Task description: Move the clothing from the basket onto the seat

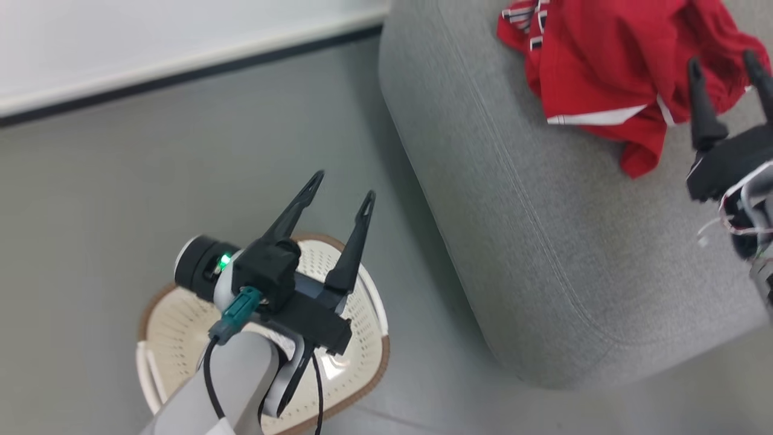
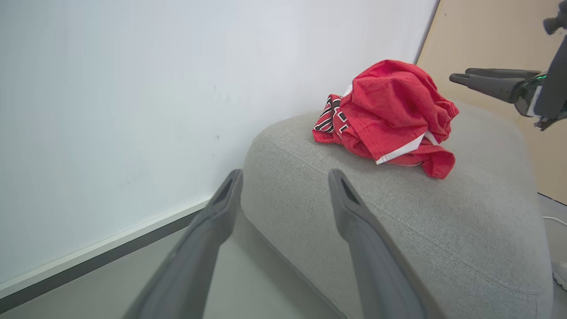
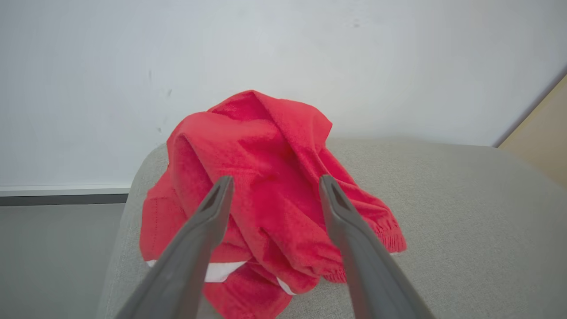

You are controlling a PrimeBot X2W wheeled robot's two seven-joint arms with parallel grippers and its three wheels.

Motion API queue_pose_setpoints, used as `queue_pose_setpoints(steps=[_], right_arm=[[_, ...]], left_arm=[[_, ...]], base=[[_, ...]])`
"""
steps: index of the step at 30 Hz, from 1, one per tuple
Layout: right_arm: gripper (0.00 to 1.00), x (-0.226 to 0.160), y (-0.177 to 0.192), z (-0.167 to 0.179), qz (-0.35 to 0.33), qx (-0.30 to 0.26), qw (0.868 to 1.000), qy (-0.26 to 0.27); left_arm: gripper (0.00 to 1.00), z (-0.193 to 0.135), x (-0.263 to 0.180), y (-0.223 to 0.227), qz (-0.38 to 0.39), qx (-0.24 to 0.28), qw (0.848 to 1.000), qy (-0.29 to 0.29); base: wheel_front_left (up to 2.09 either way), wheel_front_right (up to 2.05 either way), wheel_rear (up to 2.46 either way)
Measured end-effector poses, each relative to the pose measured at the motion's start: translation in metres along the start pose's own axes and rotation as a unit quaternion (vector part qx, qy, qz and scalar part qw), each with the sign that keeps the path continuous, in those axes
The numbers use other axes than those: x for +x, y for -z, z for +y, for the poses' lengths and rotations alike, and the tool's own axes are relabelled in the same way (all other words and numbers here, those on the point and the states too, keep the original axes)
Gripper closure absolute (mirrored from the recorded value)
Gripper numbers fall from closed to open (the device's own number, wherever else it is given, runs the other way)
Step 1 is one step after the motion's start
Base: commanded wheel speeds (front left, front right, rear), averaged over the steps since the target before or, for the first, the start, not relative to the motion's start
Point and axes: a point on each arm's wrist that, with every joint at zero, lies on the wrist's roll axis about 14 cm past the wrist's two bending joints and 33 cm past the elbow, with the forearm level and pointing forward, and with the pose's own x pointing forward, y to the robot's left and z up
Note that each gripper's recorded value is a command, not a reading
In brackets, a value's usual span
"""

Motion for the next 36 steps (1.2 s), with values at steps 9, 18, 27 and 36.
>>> queue_pose_setpoints(steps=[9,18,27,36], right_arm=[[0.0,-0.022,-0.005,0.057,-0.027,0.054,0.996,-0.057],[0.0,-0.044,-0.012,0.125,-0.051,0.102,0.987,-0.116],[0.0,-0.073,-0.039,0.177,-0.094,0.129,0.975,-0.158],[0.0,-0.114,-0.044,0.193,-0.112,0.145,0.969,-0.168]], left_arm=[[0.0,0.035,-0.049,-0.009,0.01,0.015,0.996,-0.093],[0.0,0.08,-0.125,-0.018,0.01,0.011,0.977,-0.211],[0.0,0.108,-0.21,-0.025,0.004,0.013,0.949,-0.315],[0.0,0.112,-0.268,-0.033,-0.027,-0.003,0.92,-0.391]], base=[[0.0,0.0,0.0],[0.0,0.0,0.0],[0.0,0.0,0.0],[0.0,0.0,0.0]])
